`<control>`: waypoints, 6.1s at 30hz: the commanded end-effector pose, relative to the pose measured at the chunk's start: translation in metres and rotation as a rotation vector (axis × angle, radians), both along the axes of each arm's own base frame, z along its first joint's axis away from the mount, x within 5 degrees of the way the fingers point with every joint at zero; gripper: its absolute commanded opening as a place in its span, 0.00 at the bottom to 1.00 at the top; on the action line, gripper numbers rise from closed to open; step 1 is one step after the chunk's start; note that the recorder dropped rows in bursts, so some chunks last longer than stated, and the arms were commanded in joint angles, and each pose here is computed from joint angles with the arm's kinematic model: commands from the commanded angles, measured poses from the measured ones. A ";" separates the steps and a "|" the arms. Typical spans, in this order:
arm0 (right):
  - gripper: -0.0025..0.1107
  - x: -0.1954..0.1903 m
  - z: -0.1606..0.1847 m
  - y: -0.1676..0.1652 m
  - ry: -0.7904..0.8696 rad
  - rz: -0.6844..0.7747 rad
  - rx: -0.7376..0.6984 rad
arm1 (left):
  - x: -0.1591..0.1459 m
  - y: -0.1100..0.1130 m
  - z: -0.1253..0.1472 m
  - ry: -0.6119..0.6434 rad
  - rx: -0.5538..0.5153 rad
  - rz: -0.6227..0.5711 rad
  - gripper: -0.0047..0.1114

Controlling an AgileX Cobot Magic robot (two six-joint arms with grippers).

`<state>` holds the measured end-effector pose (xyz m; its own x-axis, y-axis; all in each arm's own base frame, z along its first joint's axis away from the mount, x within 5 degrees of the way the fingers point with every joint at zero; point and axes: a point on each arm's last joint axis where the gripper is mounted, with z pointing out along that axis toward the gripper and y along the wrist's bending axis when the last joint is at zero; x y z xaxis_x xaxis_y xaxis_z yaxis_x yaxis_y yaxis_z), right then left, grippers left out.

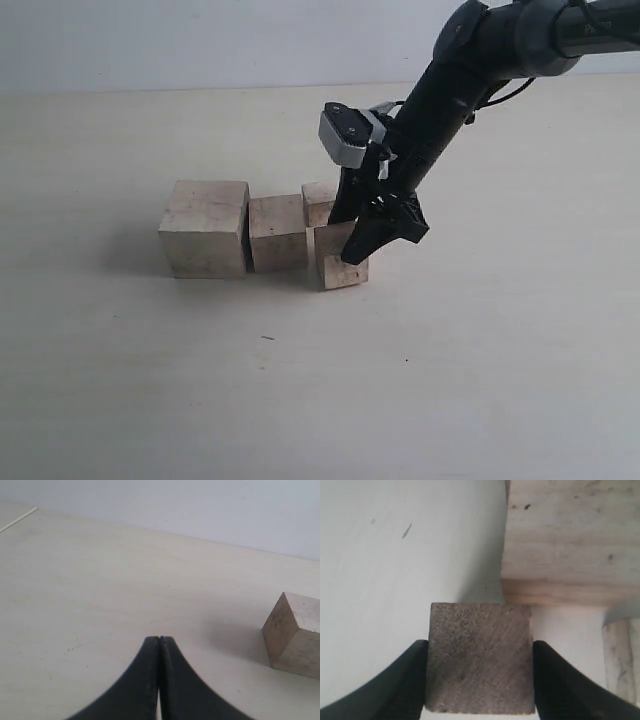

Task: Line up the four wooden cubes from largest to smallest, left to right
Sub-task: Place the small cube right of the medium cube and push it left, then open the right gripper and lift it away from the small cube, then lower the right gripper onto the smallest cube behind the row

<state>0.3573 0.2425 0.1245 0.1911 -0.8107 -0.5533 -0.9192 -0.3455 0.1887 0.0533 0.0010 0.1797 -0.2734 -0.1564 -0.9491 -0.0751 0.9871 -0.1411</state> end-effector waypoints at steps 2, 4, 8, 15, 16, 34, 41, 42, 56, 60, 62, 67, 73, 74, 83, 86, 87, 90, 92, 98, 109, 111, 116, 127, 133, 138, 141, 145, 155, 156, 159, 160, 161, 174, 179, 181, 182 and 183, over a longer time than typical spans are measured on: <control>0.02 0.011 -0.013 0.002 -0.103 -0.023 0.018 | 0.000 0.000 0.001 -0.014 0.000 0.000 0.04; 0.02 0.014 -0.014 0.002 -0.136 -0.042 0.019 | 0.000 0.000 0.001 -0.014 0.000 0.000 0.04; 0.02 0.015 -0.013 0.003 -0.142 -0.059 0.030 | 0.000 0.000 0.001 -0.014 0.000 0.000 0.04; 0.02 0.011 -0.007 0.014 -0.067 -0.114 0.119 | 0.000 0.000 0.001 -0.014 0.000 0.000 0.04; 0.02 0.011 -0.006 0.014 -0.063 -0.121 0.124 | 0.000 0.000 0.001 -0.014 0.000 0.000 0.04; 0.02 0.004 -0.018 0.014 0.058 -0.116 0.105 | 0.000 0.000 0.001 -0.014 0.000 0.000 0.04; 0.02 0.009 -0.019 0.014 0.008 -0.148 0.103 | 0.000 0.000 0.001 -0.014 0.000 0.000 0.04; 0.02 0.010 -0.019 0.015 -0.001 -0.154 0.103 | 0.000 0.000 0.001 -0.014 0.000 0.000 0.04; 0.02 0.015 -0.023 0.012 -0.074 -0.156 0.069 | 0.000 0.000 0.001 -0.014 0.000 0.000 0.04; 0.02 0.015 -0.024 0.013 -0.057 -0.167 0.080 | 0.000 0.000 0.001 -0.014 0.000 0.000 0.04; 0.02 0.015 -0.024 0.013 -0.055 -0.170 0.081 | 0.000 0.000 0.001 -0.014 0.000 0.000 0.04; 0.04 0.015 -0.024 0.013 -0.033 -0.206 0.070 | 0.000 0.000 0.001 -0.014 0.000 0.000 0.04; 0.35 0.015 -0.024 0.014 0.008 -0.267 0.052 | 0.000 0.000 0.001 -0.014 0.000 0.000 0.04; 0.42 0.015 -0.024 0.014 0.015 -0.276 0.048 | 0.000 0.000 0.001 -0.014 0.000 0.000 0.04; 0.60 0.016 -0.013 0.014 0.000 -0.297 0.061 | 0.000 0.000 0.001 -0.014 0.000 0.000 0.04; 0.60 0.016 -0.005 0.016 0.005 -0.304 0.084 | 0.000 0.000 0.001 -0.014 0.000 0.000 0.04; 0.60 0.016 -0.003 0.016 0.005 -0.304 0.088 | 0.000 0.000 0.001 -0.014 0.000 0.000 0.04; 0.62 0.014 0.005 0.017 0.017 -0.303 0.109 | 0.000 0.000 0.001 -0.014 0.000 0.000 0.04; 0.65 0.013 0.011 0.017 0.015 -0.302 0.115 | 0.000 0.000 0.001 -0.014 0.000 0.000 0.04; 0.66 0.012 0.039 0.015 0.029 -0.391 0.117 | 0.000 0.000 0.001 -0.014 0.000 0.000 0.04; 0.18 0.028 0.057 0.011 0.138 -0.896 0.060 | 0.000 0.000 0.001 -0.014 0.000 0.000 0.04; 0.02 0.031 0.057 0.012 0.156 -0.960 0.068 | 0.000 0.000 0.001 -0.014 0.000 0.000 0.04; 0.02 0.033 0.053 0.007 0.209 -1.269 -0.065 | 0.000 0.000 0.001 -0.014 0.000 0.000 0.04; 0.06 -0.003 0.058 0.059 -0.053 -1.374 -0.138 | 0.000 0.000 0.001 -0.014 0.000 0.000 0.04; 0.37 0.000 0.064 0.063 -0.026 -1.425 -0.075 | 0.000 0.000 0.001 -0.014 0.000 0.000 0.04; 0.76 0.002 0.063 0.064 -0.040 -1.418 -0.056 | 0.000 0.000 0.001 -0.014 0.000 0.000 0.04; 0.75 0.007 0.041 0.066 -0.014 -1.493 -0.077 | 0.000 0.000 0.001 -0.014 0.000 0.000 0.04; 0.74 0.013 0.020 0.065 -0.023 -1.550 -0.108 | 0.000 0.000 0.001 -0.014 0.000 0.000 0.04; 0.68 0.018 0.001 0.068 -0.001 -1.579 -0.115 | 0.000 0.000 0.001 -0.014 0.000 0.000 0.04; 0.66 0.018 0.000 0.068 0.003 -1.586 -0.117 | 0.000 0.000 0.001 -0.014 0.000 0.000 0.04; 0.60 0.019 -0.001 0.068 0.006 -1.589 -0.117 | 0.000 0.000 0.001 -0.014 0.000 0.000 0.04; 0.60 0.019 -0.001 0.068 0.006 -1.589 -0.117 | 0.000 0.000 0.001 -0.014 0.000 0.000 0.04; 0.60 0.019 -0.001 0.068 0.006 -1.589 -0.117 | 0.000 0.000 0.001 -0.014 0.000 0.000 0.04; 0.54 0.017 -0.012 0.067 0.008 -1.590 -0.161 | 0.000 0.000 0.001 -0.014 0.000 0.000 0.04; 0.19 0.017 -0.009 0.067 -0.010 -1.565 -0.162 | 0.000 0.000 0.001 -0.014 0.000 0.000 0.04; 0.04 0.017 0.001 0.067 -0.040 -1.523 -0.148 | 0.000 0.000 0.001 -0.014 0.000 0.000 0.04; 0.02 0.017 0.006 0.066 -0.048 -1.512 -0.139 | 0.000 0.000 0.001 -0.014 0.000 0.000 0.04; 0.02 0.016 0.014 0.066 -0.064 -1.492 -0.129 | 0.000 0.000 0.001 -0.014 0.000 0.000 0.04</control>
